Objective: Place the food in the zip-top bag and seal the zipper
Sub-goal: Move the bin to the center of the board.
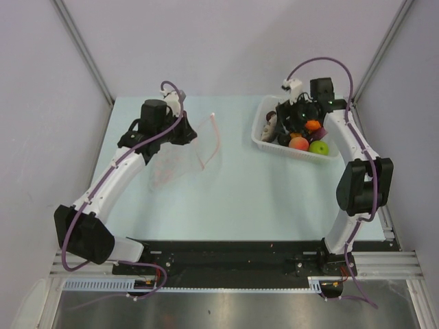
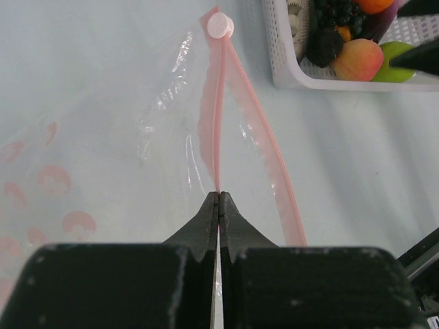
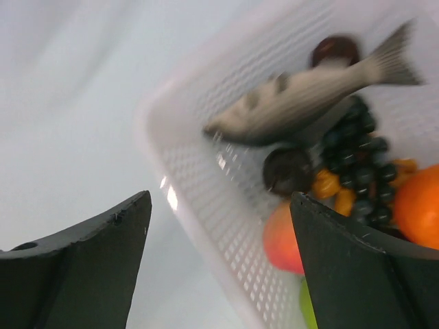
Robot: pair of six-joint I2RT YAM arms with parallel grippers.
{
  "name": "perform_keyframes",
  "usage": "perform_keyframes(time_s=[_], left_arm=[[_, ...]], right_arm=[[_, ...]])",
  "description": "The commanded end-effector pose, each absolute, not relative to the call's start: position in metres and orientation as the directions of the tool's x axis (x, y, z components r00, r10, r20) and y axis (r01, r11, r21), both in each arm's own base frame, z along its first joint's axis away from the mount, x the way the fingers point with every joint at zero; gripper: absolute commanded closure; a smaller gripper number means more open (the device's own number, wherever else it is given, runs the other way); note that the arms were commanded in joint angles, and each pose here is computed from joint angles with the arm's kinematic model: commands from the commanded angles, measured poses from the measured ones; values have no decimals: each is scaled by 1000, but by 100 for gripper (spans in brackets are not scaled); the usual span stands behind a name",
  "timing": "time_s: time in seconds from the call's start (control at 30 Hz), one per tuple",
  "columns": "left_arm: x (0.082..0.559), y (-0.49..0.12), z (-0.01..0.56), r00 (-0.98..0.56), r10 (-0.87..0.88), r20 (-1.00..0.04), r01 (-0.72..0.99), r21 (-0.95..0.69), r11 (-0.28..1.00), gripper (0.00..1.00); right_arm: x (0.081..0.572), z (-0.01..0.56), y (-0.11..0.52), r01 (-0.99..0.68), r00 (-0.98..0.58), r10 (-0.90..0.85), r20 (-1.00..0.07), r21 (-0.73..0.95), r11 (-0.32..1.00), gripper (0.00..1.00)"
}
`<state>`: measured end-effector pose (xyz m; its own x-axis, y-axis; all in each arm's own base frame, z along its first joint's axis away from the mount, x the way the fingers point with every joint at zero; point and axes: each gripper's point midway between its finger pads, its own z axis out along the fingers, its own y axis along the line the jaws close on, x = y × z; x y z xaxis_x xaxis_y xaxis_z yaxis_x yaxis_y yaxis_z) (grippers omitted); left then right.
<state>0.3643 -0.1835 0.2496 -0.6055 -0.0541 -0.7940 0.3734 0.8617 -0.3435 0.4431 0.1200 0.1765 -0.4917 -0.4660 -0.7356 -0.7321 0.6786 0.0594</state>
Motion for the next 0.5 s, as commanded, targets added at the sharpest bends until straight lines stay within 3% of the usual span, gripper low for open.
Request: perform_keyframes(time_s=[0.0, 0.23, 0.47], left_arm=[[374, -190, 260, -563, -53, -825, 399, -327, 856, 100], [384, -189, 256, -555, -54, -830, 382, -312, 870, 100], [387, -190, 246, -578, -59, -814, 364, -322, 874, 100]], right_arm=[[520, 234, 116, -401, -540, -47, -841, 208, 892, 14], [579, 203, 101, -148, -551, 163, -818, 289, 946, 18], [608, 165, 101, -80, -550, 195, -812, 284, 955, 19]])
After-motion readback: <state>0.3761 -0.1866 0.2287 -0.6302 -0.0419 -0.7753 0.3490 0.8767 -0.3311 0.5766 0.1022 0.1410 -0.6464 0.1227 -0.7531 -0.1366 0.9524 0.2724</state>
